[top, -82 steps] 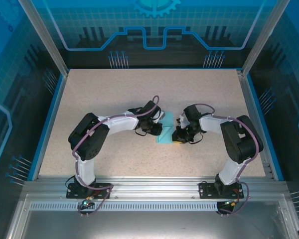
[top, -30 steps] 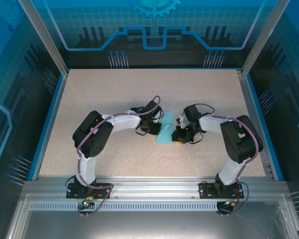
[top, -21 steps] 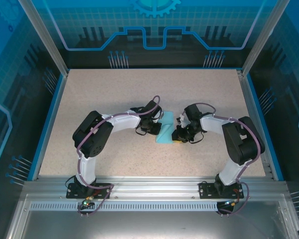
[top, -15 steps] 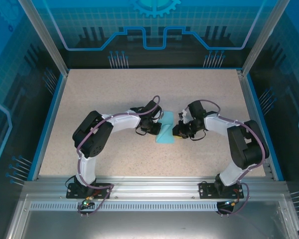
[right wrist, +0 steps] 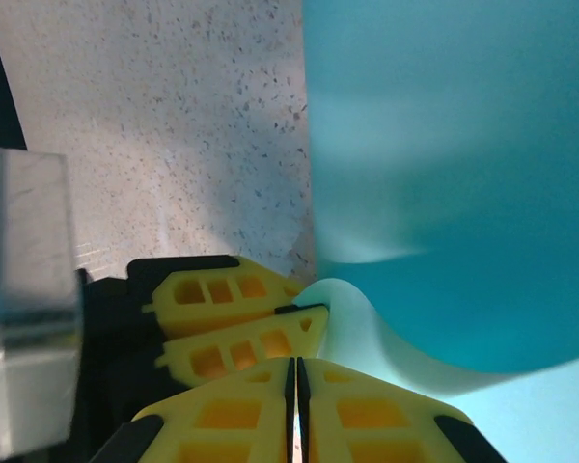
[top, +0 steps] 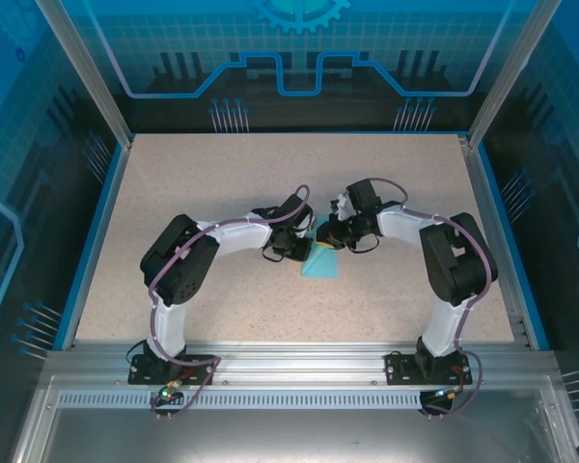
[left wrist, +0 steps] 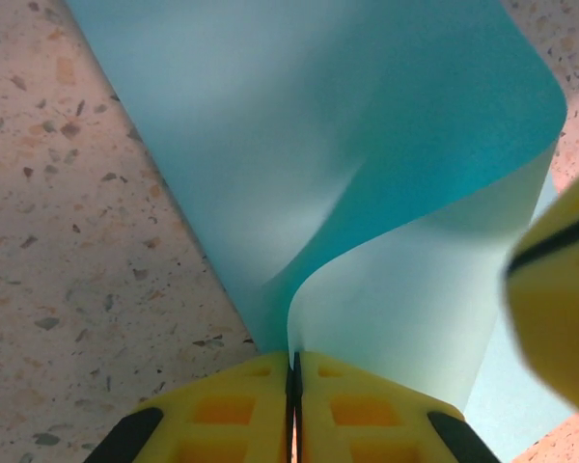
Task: Fold a paper plane with a square sheet of paper (fold left side to right side)
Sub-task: Fold the triangle a second time at the center of the table.
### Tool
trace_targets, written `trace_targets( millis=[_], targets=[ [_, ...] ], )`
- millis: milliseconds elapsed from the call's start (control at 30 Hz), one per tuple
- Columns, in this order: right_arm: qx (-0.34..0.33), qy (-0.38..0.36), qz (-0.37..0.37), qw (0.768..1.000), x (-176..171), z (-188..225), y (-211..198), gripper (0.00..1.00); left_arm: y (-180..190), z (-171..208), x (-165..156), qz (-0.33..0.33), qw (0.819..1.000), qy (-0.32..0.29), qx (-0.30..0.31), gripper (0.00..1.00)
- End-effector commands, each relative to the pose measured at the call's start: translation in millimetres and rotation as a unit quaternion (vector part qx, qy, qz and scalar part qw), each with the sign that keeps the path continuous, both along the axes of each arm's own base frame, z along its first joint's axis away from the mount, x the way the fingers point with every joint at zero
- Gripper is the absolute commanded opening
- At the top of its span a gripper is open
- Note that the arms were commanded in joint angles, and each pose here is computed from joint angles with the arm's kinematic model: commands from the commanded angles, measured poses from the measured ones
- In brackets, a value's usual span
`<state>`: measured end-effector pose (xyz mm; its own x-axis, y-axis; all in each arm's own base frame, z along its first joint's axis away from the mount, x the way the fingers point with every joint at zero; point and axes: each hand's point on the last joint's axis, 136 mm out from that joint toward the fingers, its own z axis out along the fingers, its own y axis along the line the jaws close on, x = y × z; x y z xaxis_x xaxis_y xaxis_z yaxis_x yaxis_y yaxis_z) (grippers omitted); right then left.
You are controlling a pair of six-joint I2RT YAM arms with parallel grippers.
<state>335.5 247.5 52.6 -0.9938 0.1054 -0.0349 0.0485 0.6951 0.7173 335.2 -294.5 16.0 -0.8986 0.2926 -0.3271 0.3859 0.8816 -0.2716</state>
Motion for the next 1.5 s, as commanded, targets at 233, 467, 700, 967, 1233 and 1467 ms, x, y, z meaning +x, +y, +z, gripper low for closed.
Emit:
trace_targets(
  millis=[233, 467, 700, 967, 1233, 1467],
  targets=[
    [-0.050, 0.023, 0.009, 0.998, -6, -26, -1, 0.12, 5, -13, -8, 0.002, 1.000, 0.023, 0.006, 0.12],
    [-0.069, 0.027, 0.016, 0.997, -10, -33, -7, 0.13, 6, -14, -8, 0.002, 1.000, 0.023, 0.007, 0.12],
    [-0.077, 0.032, 0.019, 0.996, -15, -39, -10, 0.13, 5, -14, -7, 0.001, 1.000, 0.023, 0.006, 0.12],
    [-0.093, 0.041, 0.020, 0.995, -21, -50, -17, 0.13, 4, -13, -7, 0.001, 1.000, 0.023, 0.005, 0.12],
    [-0.110, 0.064, 0.017, 0.992, -33, -68, -27, 0.13, 5, -8, -6, 0.001, 1.000, 0.019, 0.006, 0.13],
    [-0.113, 0.072, 0.010, 0.991, -37, -73, -35, 0.13, 6, 28, -2, 0.002, 1.000, -0.011, -0.005, 0.22]
  ],
)
